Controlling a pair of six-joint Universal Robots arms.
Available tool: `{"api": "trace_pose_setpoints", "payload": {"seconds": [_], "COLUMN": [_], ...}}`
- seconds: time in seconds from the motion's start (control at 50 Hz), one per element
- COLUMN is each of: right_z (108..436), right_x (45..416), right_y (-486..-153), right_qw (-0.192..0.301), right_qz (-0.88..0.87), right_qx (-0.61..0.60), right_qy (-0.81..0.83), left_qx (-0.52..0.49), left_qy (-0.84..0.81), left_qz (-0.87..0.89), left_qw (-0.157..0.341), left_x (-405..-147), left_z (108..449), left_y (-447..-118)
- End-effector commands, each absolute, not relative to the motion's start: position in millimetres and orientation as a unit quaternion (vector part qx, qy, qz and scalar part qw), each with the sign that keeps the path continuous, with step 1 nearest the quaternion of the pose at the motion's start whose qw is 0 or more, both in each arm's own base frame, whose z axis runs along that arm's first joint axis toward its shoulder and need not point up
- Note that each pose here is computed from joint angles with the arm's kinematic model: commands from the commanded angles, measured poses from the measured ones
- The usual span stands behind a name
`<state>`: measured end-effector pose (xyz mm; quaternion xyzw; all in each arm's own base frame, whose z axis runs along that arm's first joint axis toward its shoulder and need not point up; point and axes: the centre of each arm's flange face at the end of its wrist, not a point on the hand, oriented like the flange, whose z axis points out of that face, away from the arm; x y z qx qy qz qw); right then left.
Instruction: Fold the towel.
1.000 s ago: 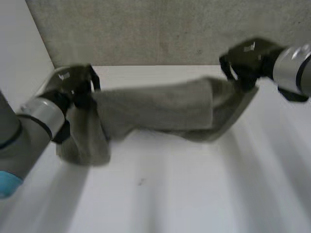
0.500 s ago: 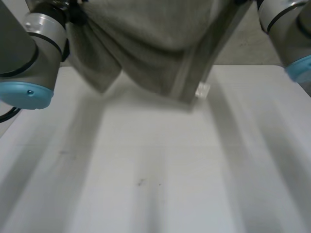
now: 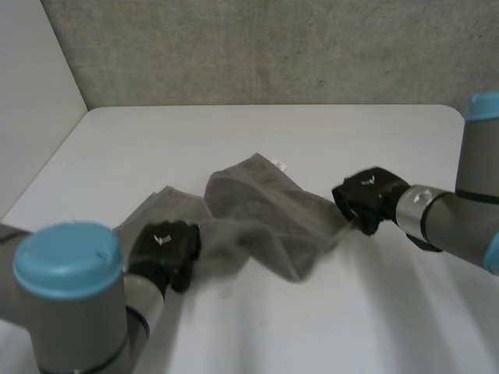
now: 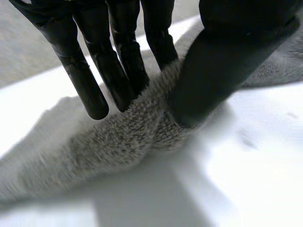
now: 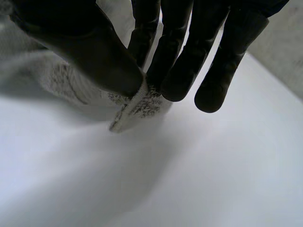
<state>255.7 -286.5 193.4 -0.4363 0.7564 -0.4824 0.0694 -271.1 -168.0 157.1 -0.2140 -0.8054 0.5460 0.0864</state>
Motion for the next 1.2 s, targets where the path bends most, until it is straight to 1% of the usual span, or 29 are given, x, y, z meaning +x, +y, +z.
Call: {"api": "trace_pose_setpoints", "payload": {"seconds": [0.02, 0.08, 0.12, 0.18, 0.22, 0.24, 0.28, 0.3, 0.32, 0.34, 0.38, 0.4, 0.44, 0.46, 0.5, 0.52, 0.54, 0.56, 0.6, 0.62, 0.66, 0.8, 0.94, 1.06, 1.1, 1.14, 1.2], "right_z": [183.4, 177.9, 175.2, 170.4, 168.1, 166.5, 165.2, 164.4, 163.9, 163.9, 163.1, 162.0, 161.0, 159.8, 158.7, 158.5, 157.1, 157.0, 156.9, 155.8, 155.6, 153.0, 152.2, 153.0, 154.5, 156.3, 164.7], "right_x": [236.7, 231.4, 229.4, 224.8, 223.6, 222.4, 221.5, 221.1, 220.2, 220.2, 218.8, 217.9, 217.8, 218.1, 218.0, 217.9, 217.8, 217.8, 217.6, 218.1, 218.5, 219.3, 219.3, 220.0, 220.7, 221.6, 224.5], "right_y": [-287.3, -289.4, -290.2, -292.7, -293.1, -294.5, -295.3, -295.8, -296.7, -296.7, -297.7, -298.0, -297.6, -296.6, -296.1, -295.5, -294.7, -294.7, -294.1, -293.6, -293.3, -292.9, -292.6, -293.5, -294.9, -296.8, -306.0], "right_qw": [0.06, 0.058, 0.058, 0.056, 0.056, 0.054, 0.052, 0.051, 0.05, 0.05, 0.048, 0.047, 0.047, 0.048, 0.048, 0.048, 0.049, 0.049, 0.049, 0.05, 0.05, 0.049, 0.05, 0.049, 0.049, 0.048, 0.041], "right_qz": [-0.472, -0.474, -0.475, -0.479, -0.481, -0.485, -0.488, -0.49, -0.492, -0.492, -0.493, -0.494, -0.494, -0.493, -0.492, -0.491, -0.489, -0.489, -0.489, -0.488, -0.489, -0.49, -0.488, -0.49, -0.493, -0.497, -0.513], "right_qx": [-0.419, -0.413, -0.411, -0.405, -0.404, -0.402, -0.401, -0.4, -0.399, -0.399, -0.397, -0.396, -0.396, -0.396, -0.396, -0.396, -0.396, -0.396, -0.396, -0.397, -0.398, -0.399, -0.399, -0.4, -0.401, -0.402, -0.405], "right_qy": [0.774, 0.776, 0.776, 0.777, 0.776, 0.775, 0.774, 0.773, 0.773, 0.773, 0.773, 0.773, 0.773, 0.773, 0.774, 0.774, 0.775, 0.775, 0.776, 0.775, 0.775, 0.774, 0.774, 0.773, 0.771, 0.768, 0.756], "left_qx": [-0.251, -0.254, -0.244, -0.239, -0.218, -0.218, -0.189, -0.189, -0.174, -0.173, -0.16, -0.16, -0.172, -0.172, -0.185, -0.185, -0.193, -0.193, -0.206, -0.206, -0.219, -0.235, -0.253, -0.294, -0.302, -0.304, -0.298], "left_qy": [-0.809, -0.807, -0.8, -0.794, -0.787, -0.787, -0.78, -0.78, -0.775, -0.775, -0.767, -0.767, -0.767, -0.767, -0.766, -0.766, -0.767, -0.767, -0.78, -0.78, -0.796, -0.814, -0.813, -0.805, -0.8, -0.791, -0.785], "left_qz": [0.522, 0.522, 0.536, 0.547, 0.566, 0.566, 0.588, 0.588, 0.599, 0.6, 0.613, 0.613, 0.607, 0.607, 0.6, 0.6, 0.595, 0.595, 0.571, 0.571, 0.54, 0.501, 0.496, 0.497, 0.502, 0.518, 0.533], "left_qw": [0.102, 0.107, 0.112, 0.114, 0.111, 0.111, 0.102, 0.102, 0.098, 0.098, 0.101, 0.101, 0.117, 0.117, 0.135, 0.135, 0.145, 0.145, 0.154, 0.154, 0.164, 0.179, 0.17, 0.137, 0.13, 0.112, 0.101], "left_x": [-274.1, -275.5, -276.7, -277.9, -277.3, -277.3, -272.6, -272.6, -269.2, -269.2, -267.8, -267.8, -274.7, -274.7, -280.5, -280.5, -285.1, -285.2, -289.2, -289.2, -292.1, -299.4, -302.4, -300.7, -301.4, -301.3, -301.2], "left_z": [148.0, 153.0, 164.5, 171.2, 182.1, 182.2, 194.3, 194.3, 201.0, 201.1, 209.1, 209.1, 202.7, 202.6, 195.8, 195.8, 191.1, 191.1, 177.5, 177.4, 165.9, 148.5, 139.6, 133.0, 134.0, 140.1, 147.2], "left_y": [-142.1, -140.6, -147.0, -151.9, -168.4, -168.5, -192.3, -192.5, -206.2, -206.4, -229.6, -229.7, -248.3, -248.4, -269.1, -269.3, -277.0, -277.1, -286.3, -286.3, -290.9, -297.2, -302.2, -301.6, -302.6, -308.6, -315.0]}}
